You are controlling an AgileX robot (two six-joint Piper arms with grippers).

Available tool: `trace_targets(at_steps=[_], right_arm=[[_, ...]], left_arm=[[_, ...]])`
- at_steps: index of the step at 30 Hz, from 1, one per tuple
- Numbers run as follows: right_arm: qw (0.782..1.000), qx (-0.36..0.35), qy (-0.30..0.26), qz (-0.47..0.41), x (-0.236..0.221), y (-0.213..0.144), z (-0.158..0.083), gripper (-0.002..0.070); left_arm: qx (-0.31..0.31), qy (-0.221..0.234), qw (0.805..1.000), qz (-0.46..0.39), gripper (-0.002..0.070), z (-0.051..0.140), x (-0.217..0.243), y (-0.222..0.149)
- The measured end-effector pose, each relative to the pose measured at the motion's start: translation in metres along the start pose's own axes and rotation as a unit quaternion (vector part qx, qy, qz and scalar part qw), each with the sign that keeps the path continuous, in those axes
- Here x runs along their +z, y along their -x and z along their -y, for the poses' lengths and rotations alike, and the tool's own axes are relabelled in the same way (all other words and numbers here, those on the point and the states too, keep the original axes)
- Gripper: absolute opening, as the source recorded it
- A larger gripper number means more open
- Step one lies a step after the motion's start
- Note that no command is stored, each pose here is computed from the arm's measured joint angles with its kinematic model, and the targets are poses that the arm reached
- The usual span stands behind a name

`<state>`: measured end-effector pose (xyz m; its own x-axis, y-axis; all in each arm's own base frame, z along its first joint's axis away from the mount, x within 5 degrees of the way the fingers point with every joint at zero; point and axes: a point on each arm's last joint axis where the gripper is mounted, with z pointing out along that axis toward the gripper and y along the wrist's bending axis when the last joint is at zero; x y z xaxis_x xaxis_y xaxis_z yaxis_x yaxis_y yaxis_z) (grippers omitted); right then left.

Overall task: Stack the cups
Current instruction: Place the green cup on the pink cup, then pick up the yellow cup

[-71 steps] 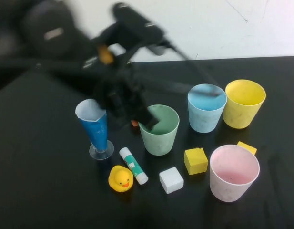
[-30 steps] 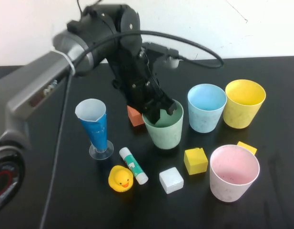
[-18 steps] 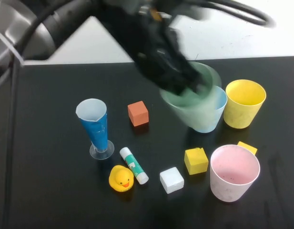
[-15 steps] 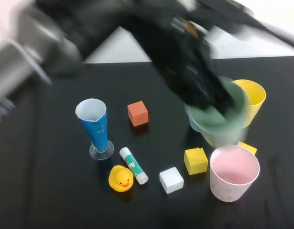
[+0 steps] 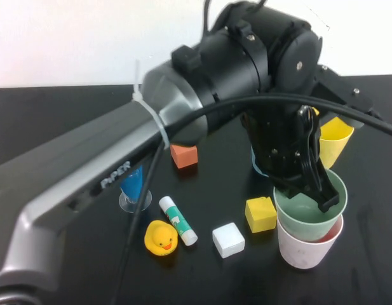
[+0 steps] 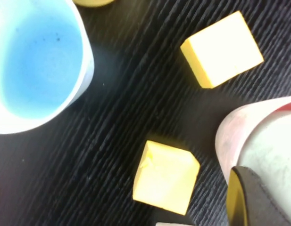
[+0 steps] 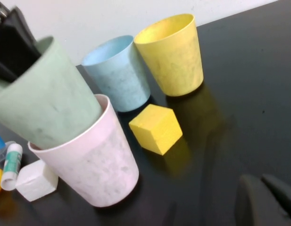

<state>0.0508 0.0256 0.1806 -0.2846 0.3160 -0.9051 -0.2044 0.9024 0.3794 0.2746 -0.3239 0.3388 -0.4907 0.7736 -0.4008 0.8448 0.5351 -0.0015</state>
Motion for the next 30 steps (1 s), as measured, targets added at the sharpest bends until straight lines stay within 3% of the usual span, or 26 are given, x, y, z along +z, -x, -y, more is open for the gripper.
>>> trace_targets(at_steps=[4, 6, 10, 12, 15, 20, 23, 27, 30], right_arm=[[1.000, 0.000, 0.001, 0.000, 0.000, 0.000, 0.000, -0.0003], [1.000, -0.003, 0.002, 0.001, 0.000, 0.000, 0.000, -0.0003], [1.000, -0.002, 0.003, 0.003, 0.000, 0.000, -0.001, -0.0003], [1.000, -0.004, 0.004, 0.004, 0.000, 0.001, -0.001, -0.0003], [0.999, -0.035, 0.012, 0.021, -0.004, 0.013, -0.007, -0.0003], [0.994, -0.094, 0.017, 0.062, -0.015, 0.056, -0.025, -0.0003], [0.988, -0.153, -0.001, 0.025, -0.011, 0.081, -0.031, -0.0003], [0.968, -0.236, -0.019, -0.088, 0.006, 0.108, -0.035, -0.0003], [0.952, -0.260, -0.022, -0.160, 0.023, 0.129, -0.036, -0.0003]], left_arm=[[-0.006, -0.002, 1.000, -0.013, 0.0036, -0.001, 0.012, 0.000], [-0.008, -0.002, 1.000, -0.013, 0.0088, -0.001, 0.014, 0.001], [-0.013, -0.001, 1.000, -0.011, 0.0260, -0.001, 0.013, 0.001], [-0.014, 0.005, 1.000, -0.006, 0.0298, -0.002, 0.008, 0.001], [-0.012, 0.029, 0.999, 0.009, 0.0260, -0.004, -0.009, -0.001], [-0.002, 0.075, 0.995, 0.061, 0.0050, -0.007, -0.065, -0.009], [-0.001, 0.089, 0.991, 0.100, 0.0015, -0.004, -0.105, -0.019], [0.000, 0.100, 0.985, 0.137, 0.0004, 0.001, -0.150, -0.045], [-0.006, 0.100, 0.985, 0.141, 0.0003, 0.006, -0.169, -0.076]])
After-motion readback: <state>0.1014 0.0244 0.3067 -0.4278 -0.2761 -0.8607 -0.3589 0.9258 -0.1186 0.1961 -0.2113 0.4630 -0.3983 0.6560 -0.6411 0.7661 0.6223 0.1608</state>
